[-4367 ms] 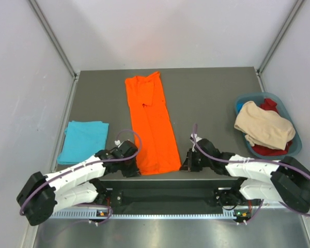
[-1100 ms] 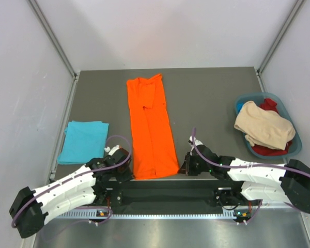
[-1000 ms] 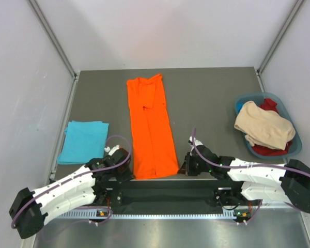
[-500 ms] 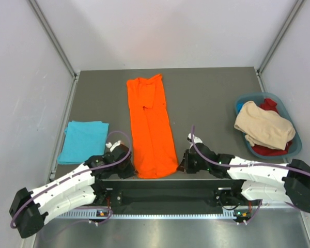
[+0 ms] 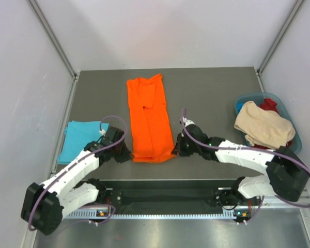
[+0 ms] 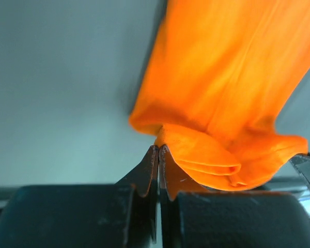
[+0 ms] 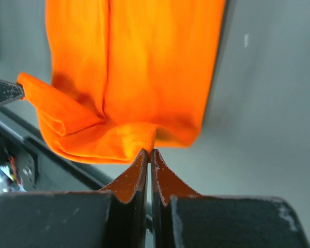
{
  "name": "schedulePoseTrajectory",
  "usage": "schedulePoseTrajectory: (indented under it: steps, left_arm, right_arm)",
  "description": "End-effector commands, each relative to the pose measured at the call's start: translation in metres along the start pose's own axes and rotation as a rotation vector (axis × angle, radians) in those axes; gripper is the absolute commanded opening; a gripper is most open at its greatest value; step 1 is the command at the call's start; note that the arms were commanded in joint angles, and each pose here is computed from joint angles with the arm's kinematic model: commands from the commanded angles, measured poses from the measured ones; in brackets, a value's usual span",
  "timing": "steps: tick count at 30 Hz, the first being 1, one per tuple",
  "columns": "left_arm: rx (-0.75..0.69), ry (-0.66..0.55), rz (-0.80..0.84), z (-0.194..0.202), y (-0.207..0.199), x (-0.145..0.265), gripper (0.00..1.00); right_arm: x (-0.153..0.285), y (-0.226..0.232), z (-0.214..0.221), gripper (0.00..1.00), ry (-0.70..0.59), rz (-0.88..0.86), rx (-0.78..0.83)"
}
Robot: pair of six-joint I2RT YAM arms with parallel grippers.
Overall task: Fold and stack the t-shirts
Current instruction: Fold the tshirt
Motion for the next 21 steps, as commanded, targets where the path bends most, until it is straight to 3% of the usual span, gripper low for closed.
schedulePoseTrajectory:
  steps: [1, 8, 12, 21]
  left_arm:
    - [-0.013, -0.086, 0.114, -0.047, -0.023, 0.006, 0.00]
    - [-0.076, -0.098, 0.082, -0.115, -0.045, -0.022, 0.00]
    - [-0.062, -0.117, 0.093, -0.163, -0.061, -0.030, 0.00]
    - [-0.045, -0.129, 0.044, -0.228, -0.072, -0.056, 0.00]
  right_arm:
    - [-0.009, 0.012, -0.040, 0.00, -0.033, -0.047, 0.047]
    - [-0.035, 0.024, -0.111, 0.00, -0.059, -0.052, 0.150]
    - [-0.062, 0.012, -0.144, 0.00, -0.029, -0.022, 0.127]
    - [-0.086, 0.013, -0.206, 0.00, -0.054, -0.013, 0.130]
Point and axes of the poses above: each gripper's point midway between its finger pads, its own x axis back along the fingers, its own y axis along the line the jaws close on, z = x × y, the point moved 6 cm from there along x, back along the fingers, and after that the axes turned 5 degrees about -x, right-handed, at the moved point
